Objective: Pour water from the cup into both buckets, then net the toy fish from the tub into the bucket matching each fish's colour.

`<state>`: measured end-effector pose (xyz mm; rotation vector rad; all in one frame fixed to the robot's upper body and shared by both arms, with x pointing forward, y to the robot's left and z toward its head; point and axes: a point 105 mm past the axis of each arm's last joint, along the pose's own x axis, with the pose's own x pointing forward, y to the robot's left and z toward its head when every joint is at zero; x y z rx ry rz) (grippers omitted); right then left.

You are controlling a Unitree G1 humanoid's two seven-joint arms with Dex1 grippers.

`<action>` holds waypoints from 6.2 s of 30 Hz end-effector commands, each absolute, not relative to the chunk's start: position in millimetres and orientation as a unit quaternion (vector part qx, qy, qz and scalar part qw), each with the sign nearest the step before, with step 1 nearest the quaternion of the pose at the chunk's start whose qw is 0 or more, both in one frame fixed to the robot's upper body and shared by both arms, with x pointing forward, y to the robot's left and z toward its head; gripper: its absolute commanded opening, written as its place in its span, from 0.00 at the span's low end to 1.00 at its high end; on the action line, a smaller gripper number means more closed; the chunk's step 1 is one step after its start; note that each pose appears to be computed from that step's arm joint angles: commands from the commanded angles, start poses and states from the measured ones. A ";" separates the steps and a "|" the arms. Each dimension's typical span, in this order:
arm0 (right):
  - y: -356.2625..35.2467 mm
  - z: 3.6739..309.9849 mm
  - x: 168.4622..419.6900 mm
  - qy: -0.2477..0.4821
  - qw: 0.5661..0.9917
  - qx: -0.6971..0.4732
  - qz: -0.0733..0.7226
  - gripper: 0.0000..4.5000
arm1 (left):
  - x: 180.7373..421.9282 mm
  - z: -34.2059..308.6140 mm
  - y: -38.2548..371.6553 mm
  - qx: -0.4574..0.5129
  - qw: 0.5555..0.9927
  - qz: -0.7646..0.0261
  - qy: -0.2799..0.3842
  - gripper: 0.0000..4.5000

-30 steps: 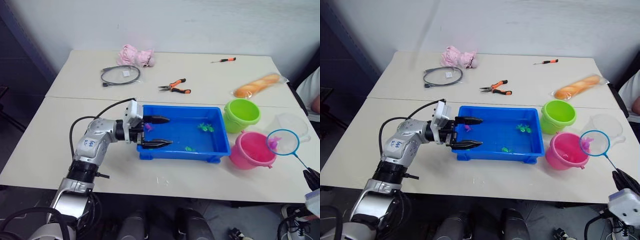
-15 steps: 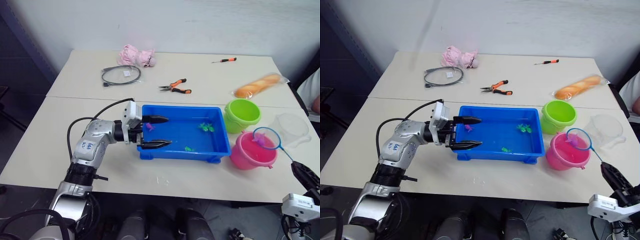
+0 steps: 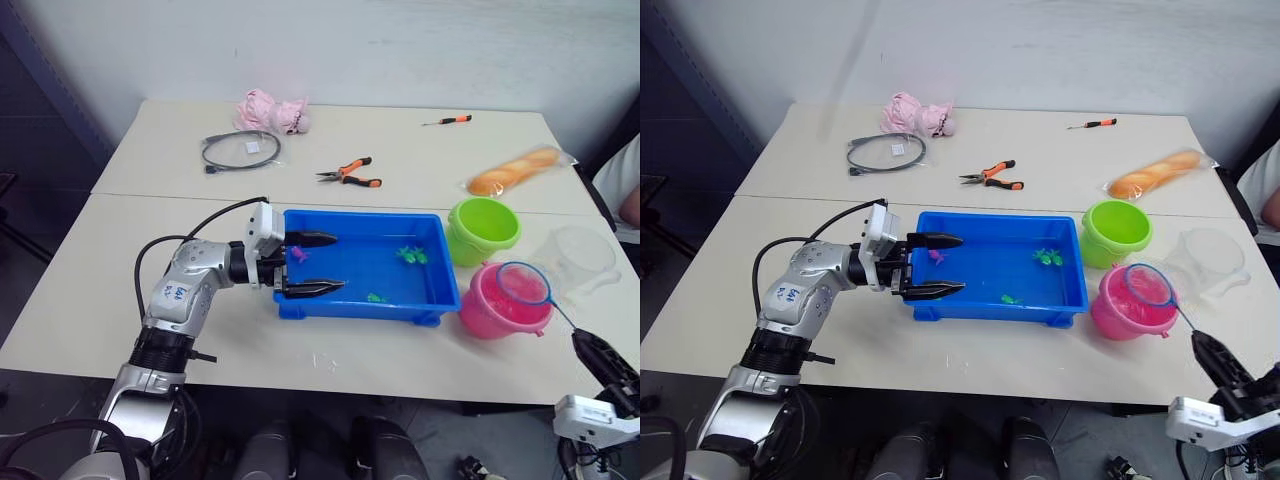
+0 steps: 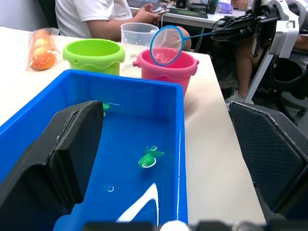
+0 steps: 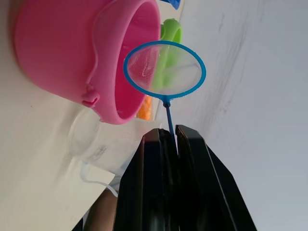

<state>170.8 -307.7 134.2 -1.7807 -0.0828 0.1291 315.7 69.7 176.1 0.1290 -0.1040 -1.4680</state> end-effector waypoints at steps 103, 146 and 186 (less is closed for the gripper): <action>-196.2 203.3 231.2 0.027 0.917 -0.202 0.344 0.00 | 318.6 202.1 90.3 0.104 0.754 -0.648 -0.027 1.00; -313.1 141.0 158.7 0.026 0.680 -0.731 0.045 0.00 | 314.1 190.3 59.0 0.039 0.726 -0.685 -0.057 1.00; -312.9 160.7 163.2 -0.018 0.625 -0.780 0.017 0.00 | 314.5 194.1 54.9 0.031 0.730 -0.680 -0.060 1.00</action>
